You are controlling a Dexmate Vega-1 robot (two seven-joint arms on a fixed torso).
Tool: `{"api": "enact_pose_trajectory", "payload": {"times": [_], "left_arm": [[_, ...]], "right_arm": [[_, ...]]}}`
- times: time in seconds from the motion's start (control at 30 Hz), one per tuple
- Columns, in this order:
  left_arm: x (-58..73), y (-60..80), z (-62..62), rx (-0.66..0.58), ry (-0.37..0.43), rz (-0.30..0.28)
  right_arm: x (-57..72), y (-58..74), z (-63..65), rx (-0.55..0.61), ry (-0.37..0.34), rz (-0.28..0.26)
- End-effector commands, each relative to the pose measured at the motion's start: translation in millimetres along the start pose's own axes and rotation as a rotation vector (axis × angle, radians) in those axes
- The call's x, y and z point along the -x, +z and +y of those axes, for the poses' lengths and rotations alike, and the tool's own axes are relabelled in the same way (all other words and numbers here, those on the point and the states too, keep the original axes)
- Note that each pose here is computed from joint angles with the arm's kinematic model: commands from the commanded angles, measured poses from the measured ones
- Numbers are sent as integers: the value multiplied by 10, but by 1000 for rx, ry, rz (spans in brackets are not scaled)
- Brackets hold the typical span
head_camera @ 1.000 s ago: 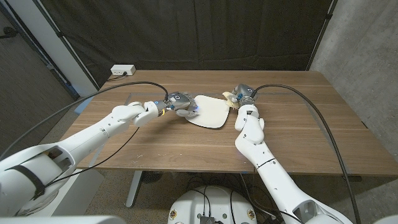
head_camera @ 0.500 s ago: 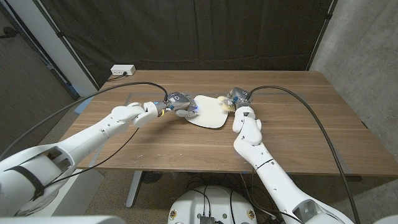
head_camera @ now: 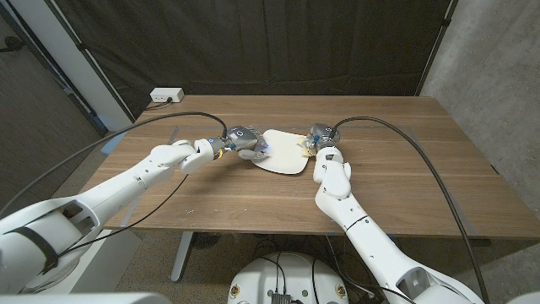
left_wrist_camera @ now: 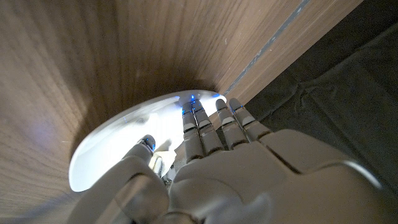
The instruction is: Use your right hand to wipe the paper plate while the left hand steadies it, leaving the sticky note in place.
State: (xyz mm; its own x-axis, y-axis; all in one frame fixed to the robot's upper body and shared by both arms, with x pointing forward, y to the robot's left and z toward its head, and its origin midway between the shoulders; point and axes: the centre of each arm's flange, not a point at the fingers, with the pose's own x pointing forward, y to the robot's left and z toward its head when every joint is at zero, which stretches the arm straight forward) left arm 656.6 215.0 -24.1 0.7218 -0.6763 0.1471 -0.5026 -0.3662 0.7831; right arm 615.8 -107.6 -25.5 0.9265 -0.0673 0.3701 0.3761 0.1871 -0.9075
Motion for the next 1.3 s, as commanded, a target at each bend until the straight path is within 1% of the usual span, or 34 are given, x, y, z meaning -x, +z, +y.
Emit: {"api": "enact_pose_trajectory", "payload": {"times": [0.03, 0.2, 0.37, 0.53, 0.73, 0.93, 1.2, 1.3], "left_arm": [[15, 4, -9, 6, -2, 1], [25, -3, -8, 7, -1, -1], [39, -18, -6, 6, 0, -1], [42, -18, -8, 6, 3, -2], [29, 9, -8, 7, 7, -8], [15, 28, -15, 7, 9, -13], [1, 42, -9, 3, 11, -16], [-4, 46, -6, 4, 13, -19]], "right_arm": [[-31, -68, 130, 113, 48, 37], [-12, -93, 157, 160, 86, 47], [57, -111, 152, 173, 123, 38], [164, -104, 145, 183, 165, 16], [255, -77, 160, 181, 219, -11], [365, -87, 206, 167, 257, -25], [576, -91, 260, 150, 315, -40], [642, -86, 270, 140, 352, -55]]}}
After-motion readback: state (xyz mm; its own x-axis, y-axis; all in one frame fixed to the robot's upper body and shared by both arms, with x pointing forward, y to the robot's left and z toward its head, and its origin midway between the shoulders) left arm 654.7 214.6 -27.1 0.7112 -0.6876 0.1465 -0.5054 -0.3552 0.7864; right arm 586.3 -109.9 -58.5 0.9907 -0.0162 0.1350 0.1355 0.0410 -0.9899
